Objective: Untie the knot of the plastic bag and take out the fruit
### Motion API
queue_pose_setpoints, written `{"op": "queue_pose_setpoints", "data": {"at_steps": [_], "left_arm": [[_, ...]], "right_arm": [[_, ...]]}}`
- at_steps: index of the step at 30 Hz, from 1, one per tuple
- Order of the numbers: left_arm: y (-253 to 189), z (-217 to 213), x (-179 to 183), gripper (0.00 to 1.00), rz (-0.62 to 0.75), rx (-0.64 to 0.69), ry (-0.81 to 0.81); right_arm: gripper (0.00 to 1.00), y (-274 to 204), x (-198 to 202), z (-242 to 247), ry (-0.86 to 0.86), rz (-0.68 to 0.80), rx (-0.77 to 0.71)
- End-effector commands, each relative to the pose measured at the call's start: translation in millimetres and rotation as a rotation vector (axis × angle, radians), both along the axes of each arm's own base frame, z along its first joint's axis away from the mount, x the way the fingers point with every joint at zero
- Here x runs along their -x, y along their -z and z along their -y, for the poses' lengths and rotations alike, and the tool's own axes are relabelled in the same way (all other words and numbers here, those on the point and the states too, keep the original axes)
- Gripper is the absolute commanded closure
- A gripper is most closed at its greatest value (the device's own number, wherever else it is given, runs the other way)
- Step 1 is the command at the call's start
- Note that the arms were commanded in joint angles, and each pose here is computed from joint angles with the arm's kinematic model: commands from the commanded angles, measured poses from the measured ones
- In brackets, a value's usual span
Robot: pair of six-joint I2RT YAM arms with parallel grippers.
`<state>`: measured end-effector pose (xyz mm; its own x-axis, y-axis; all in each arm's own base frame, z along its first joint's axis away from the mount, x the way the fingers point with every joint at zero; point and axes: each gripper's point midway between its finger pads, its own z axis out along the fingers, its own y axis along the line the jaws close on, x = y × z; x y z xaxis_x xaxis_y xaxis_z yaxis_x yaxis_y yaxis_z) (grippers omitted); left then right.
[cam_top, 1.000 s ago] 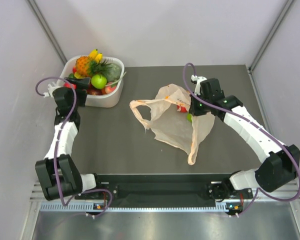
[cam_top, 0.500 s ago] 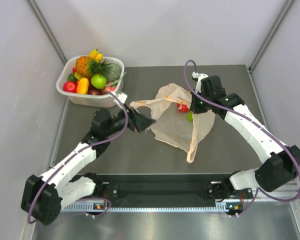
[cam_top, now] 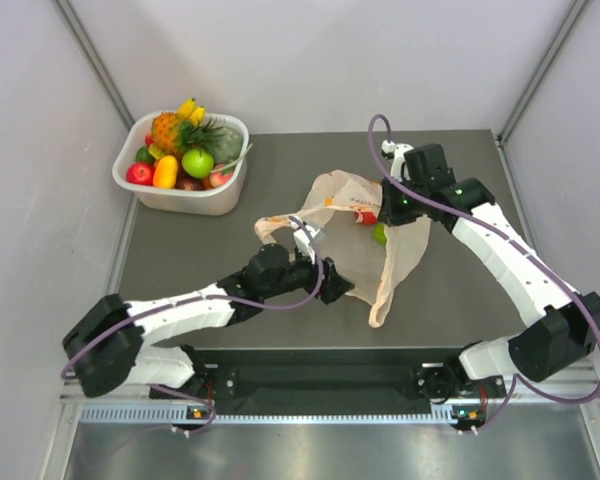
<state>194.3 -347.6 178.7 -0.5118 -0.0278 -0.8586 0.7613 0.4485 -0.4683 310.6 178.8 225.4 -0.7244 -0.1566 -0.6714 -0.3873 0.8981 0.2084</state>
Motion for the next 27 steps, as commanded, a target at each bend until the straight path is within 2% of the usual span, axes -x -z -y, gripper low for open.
{"op": "queue_pose_setpoints", "data": {"at_steps": [1, 2, 4, 6, 10, 14, 19, 22, 26, 27], "left_arm": [[-4, -1, -48, 0.14, 0.116, 0.028, -0.21], [14, 3, -57, 0.14, 0.115, -0.012, -0.228], [19, 12, -69, 0.14, 0.115, -0.014, -0.252], [50, 20, -75, 0.14, 0.078, -0.063, -0.25], [73, 32, -87, 0.14, 0.068, -0.042, -0.275], [100, 38, -87, 0.14, 0.033, -0.055, -0.265], [115, 31, -87, 0.14, 0.018, -0.059, -0.291], [101, 29, -86, 0.13, 0.035, -0.022, -0.293], [74, 32, -84, 0.01, 0.062, 0.015, -0.275], [69, 32, -86, 0.01, 0.068, 0.019, -0.281]], "right_arm": [[1.0, -24, 9, 3, -0.025, 0.025, -0.013], [1.0, -25, 12, 1, -0.047, 0.018, -0.024], [1.0, -33, 22, -14, -0.13, 0.01, -0.087], [1.0, -44, 29, -24, -0.195, 0.023, -0.126], [1.0, -78, 62, -46, -0.4, 0.065, -0.258], [1.0, -97, 87, -53, -0.521, 0.105, -0.328], [1.0, -80, 77, -43, -0.445, 0.083, -0.262], [1.0, -61, 66, -34, -0.381, 0.042, -0.191], [1.0, -45, 59, -27, -0.337, 0.019, -0.137], [1.0, -44, 59, -26, -0.337, 0.021, -0.132]]}}
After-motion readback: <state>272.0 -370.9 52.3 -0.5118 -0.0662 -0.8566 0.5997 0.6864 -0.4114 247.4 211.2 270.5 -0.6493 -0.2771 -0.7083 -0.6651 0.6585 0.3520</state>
